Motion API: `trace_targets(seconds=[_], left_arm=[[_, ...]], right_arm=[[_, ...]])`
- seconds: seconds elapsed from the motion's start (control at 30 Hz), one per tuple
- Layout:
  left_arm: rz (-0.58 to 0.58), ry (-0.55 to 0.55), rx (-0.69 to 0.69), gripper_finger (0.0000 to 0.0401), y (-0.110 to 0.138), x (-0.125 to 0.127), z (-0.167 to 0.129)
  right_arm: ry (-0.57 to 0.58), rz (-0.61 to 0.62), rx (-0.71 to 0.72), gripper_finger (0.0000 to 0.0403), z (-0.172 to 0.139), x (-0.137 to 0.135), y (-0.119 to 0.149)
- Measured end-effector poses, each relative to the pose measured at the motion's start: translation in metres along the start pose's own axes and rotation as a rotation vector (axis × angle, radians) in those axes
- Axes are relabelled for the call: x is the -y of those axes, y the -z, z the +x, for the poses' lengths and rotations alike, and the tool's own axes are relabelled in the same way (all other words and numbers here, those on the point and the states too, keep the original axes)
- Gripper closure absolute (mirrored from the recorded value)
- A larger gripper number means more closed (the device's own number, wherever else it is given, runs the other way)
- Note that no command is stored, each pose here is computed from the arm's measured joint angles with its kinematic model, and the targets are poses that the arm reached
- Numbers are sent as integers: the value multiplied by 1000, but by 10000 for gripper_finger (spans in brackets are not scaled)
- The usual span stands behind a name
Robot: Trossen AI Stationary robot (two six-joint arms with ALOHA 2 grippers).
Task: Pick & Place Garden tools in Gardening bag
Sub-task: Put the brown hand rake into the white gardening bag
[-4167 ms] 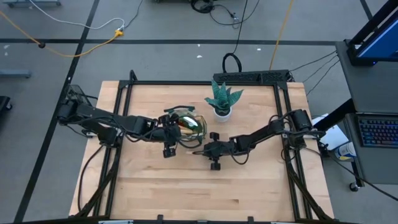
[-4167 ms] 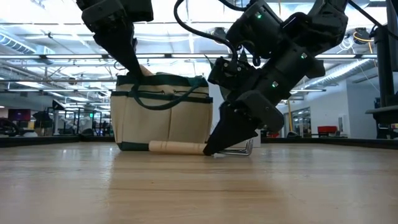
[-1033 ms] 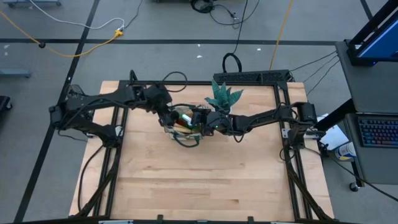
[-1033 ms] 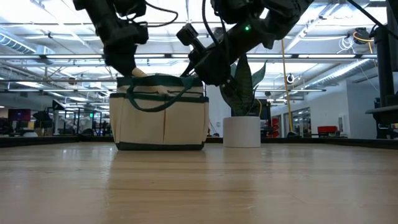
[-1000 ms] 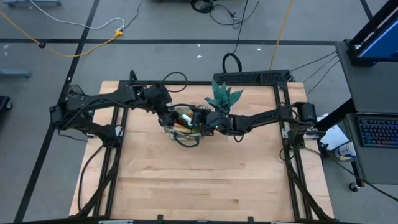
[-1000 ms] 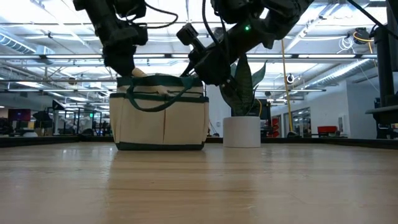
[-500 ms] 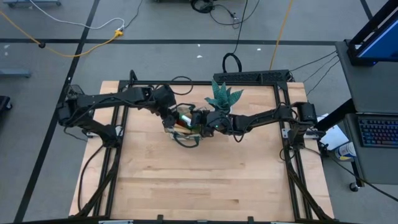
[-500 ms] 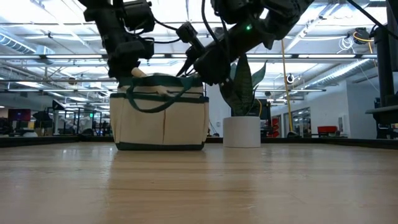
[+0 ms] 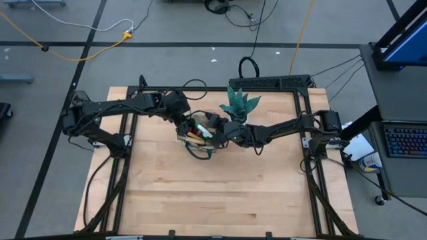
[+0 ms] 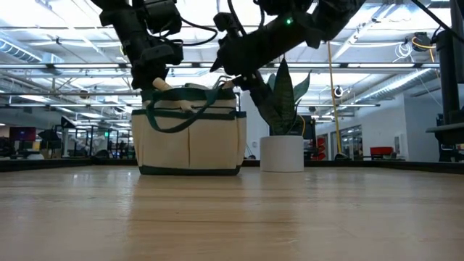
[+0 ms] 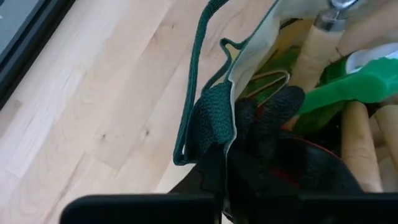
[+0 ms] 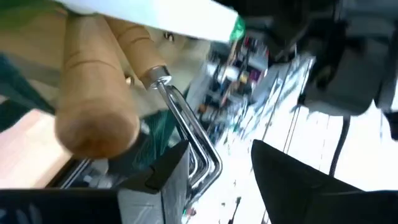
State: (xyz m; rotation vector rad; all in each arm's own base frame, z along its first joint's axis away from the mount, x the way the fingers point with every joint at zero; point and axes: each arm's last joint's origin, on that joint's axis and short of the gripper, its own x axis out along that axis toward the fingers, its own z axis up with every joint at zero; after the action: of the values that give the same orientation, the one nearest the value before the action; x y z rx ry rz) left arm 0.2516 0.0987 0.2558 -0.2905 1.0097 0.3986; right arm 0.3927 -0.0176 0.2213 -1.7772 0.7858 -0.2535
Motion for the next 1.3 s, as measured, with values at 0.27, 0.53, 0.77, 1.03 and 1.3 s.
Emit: trace_targets(seconds=[0.27,0.53,0.77,1.03,1.3], left_arm=[[2,-22,3,389,0,-1,0],[-6,-42,8,384,0,-1,0],[0,-32,21,395,-1,3,0],[14,-10,58,396,-4,12,-1],[41,18,47,356,-2,19,-1]], right_arm=[[-13,113,-109,241,-18,-3,-10],[-19,201,-105,259,-27,-10,-15],[-16,484,-15,261,-30,1,1],[-151,599,-12,261,-19,-16,12],[-192,686,-21,261,-23,-17,15]])
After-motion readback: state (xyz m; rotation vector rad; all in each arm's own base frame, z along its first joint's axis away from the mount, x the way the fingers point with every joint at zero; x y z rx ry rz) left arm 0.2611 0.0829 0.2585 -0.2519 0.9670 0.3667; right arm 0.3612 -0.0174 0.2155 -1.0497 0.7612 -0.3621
